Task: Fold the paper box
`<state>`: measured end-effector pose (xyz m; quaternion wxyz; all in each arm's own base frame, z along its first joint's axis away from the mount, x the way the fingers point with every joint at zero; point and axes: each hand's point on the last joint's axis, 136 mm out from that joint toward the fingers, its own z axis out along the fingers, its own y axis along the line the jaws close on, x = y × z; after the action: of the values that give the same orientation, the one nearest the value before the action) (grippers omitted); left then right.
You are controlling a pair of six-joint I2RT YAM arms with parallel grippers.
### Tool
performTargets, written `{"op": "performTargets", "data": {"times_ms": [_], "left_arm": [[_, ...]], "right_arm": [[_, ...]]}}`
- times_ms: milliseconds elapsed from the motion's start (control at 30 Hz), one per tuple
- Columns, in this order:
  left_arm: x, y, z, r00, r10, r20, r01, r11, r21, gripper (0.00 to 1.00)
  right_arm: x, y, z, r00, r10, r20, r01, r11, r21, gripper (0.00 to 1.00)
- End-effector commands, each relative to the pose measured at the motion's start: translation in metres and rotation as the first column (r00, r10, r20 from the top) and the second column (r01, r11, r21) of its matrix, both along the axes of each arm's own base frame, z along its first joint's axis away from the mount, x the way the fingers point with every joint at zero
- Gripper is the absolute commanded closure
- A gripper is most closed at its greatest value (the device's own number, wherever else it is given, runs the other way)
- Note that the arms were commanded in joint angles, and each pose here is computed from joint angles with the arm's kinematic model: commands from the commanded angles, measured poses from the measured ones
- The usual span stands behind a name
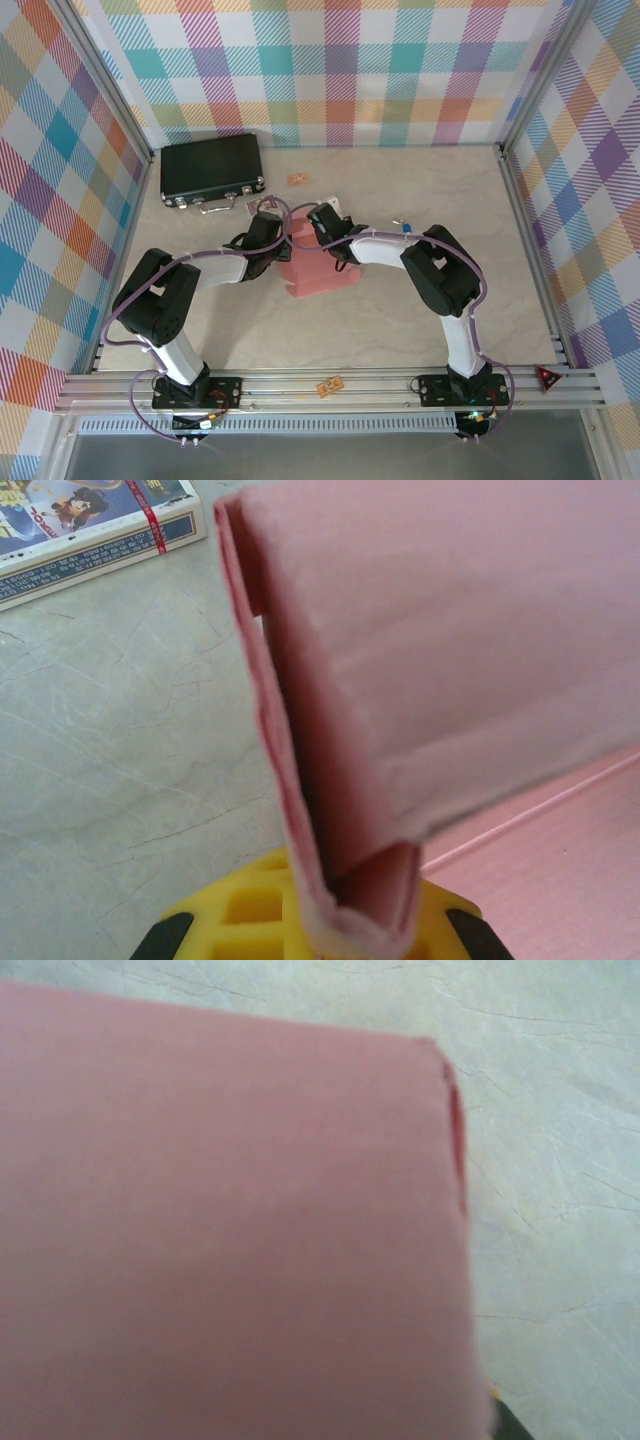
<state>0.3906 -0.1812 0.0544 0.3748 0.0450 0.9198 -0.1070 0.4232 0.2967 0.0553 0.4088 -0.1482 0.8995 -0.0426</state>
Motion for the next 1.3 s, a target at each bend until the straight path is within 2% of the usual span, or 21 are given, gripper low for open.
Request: {"op": "performTargets", "data": {"times_ms": [0,400,533,833,933,1100,1267], "left_arm": [[-0.003,-0.01,-0.005,0.999,-0.034,-0.03,0.034,0.999,0.001,1.0],[-0.004,-0.01,-0.006,0.999,-0.035,-0.031,0.035,0.999,0.005,1.0],[-0.004,-0.01,-0.006,0.999,-0.035,-0.033,0.035,0.999,0.006,1.0],[-0.004,-0.009,-0.004,0.999,-0.036,-0.03,0.036,0.999,0.01,1.0],[-0.003,-0.009,-0.004,0.999,-0.035,-0.029,0.035,0.999,0.011,1.0],[-0.004,-0.009,-0.005,0.999,-0.034,-0.03,0.034,0.999,0.013,1.0],[-0.004,-0.008,-0.004,0.999,-0.031,-0.03,0.031,0.999,0.016,1.0]], "right_arm": [[-0.007,-0.003,-0.018,0.999,-0.028,-0.033,0.025,0.997,-0.076,0.92],[-0.008,-0.008,-0.024,0.995,-0.077,-0.067,0.07,0.992,-0.101,0.92],[-0.008,-0.001,-0.023,0.997,-0.044,-0.067,0.04,0.997,-0.07,0.91],[-0.014,0.017,0.001,0.996,0.084,-0.035,-0.083,0.996,0.025,0.77],[-0.014,0.018,0.009,0.995,0.1,-0.025,-0.099,0.995,0.027,0.73],[-0.015,0.018,0.013,0.994,0.107,-0.021,-0.106,0.994,0.031,0.57],[-0.016,0.017,0.013,0.994,0.106,-0.027,-0.106,0.994,0.028,0.49]]}}
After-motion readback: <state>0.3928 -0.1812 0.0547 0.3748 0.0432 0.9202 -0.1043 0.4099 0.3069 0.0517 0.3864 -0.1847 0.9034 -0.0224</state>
